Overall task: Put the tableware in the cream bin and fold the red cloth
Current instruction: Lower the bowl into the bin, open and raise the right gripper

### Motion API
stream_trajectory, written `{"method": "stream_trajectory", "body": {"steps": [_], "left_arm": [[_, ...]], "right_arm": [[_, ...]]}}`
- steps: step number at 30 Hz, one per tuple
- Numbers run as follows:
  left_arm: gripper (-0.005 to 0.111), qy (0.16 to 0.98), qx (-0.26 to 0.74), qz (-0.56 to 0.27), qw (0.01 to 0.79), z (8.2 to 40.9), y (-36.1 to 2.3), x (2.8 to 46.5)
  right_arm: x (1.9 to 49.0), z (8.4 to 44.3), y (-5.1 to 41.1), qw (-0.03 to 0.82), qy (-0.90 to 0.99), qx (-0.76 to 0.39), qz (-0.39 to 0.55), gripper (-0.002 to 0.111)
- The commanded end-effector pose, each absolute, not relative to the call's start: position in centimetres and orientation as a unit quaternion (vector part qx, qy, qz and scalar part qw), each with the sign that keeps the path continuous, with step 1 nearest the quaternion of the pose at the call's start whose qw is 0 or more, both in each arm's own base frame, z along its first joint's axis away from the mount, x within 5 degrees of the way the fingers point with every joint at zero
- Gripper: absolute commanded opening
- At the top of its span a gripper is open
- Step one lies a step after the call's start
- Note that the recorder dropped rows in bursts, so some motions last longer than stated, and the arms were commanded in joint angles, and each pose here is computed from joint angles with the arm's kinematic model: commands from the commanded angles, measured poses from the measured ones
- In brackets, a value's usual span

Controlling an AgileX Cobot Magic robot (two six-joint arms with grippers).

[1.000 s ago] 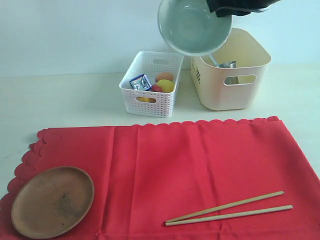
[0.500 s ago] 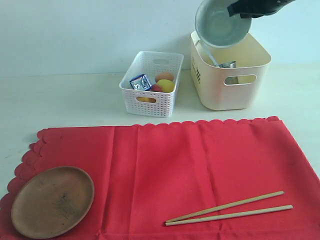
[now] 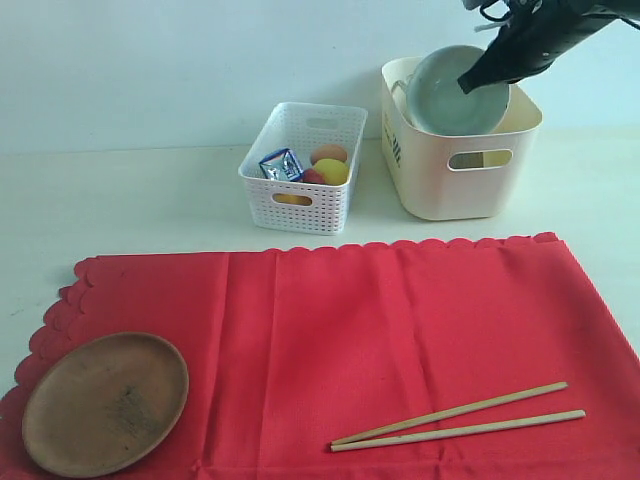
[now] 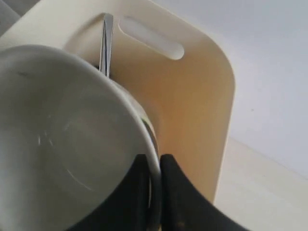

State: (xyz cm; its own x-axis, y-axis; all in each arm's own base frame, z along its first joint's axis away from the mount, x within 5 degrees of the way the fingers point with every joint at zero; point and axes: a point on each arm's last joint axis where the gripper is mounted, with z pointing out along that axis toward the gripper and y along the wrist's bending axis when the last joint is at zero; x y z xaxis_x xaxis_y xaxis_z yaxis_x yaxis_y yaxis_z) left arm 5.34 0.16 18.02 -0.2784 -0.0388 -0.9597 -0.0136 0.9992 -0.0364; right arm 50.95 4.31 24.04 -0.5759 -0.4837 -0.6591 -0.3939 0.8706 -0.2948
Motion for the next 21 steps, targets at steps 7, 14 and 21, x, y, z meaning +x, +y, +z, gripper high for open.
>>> {"method": "stream_trajectory", "body": {"steps": [7, 14, 21], "left_arm": [[0.0, 0.795, -0.018, -0.01, 0.607, 18.1, 0.2, 5.3], [0.0, 0.795, -0.018, -0.01, 0.607, 18.1, 0.2, 5.3], [0.0, 0.795, -0.018, -0.01, 0.607, 18.1, 0.2, 5.3]], "right_arm": [[51.1, 23.8, 4.0, 0.383, 0.882, -0.266, -0.069, 0.034], [50.5, 26.4, 4.0, 0.41, 0.884, -0.216, -0.054, 0.078], [48.8, 31.2, 3.8, 0.451, 0.875, -0.171, -0.038, 0.077]]}}
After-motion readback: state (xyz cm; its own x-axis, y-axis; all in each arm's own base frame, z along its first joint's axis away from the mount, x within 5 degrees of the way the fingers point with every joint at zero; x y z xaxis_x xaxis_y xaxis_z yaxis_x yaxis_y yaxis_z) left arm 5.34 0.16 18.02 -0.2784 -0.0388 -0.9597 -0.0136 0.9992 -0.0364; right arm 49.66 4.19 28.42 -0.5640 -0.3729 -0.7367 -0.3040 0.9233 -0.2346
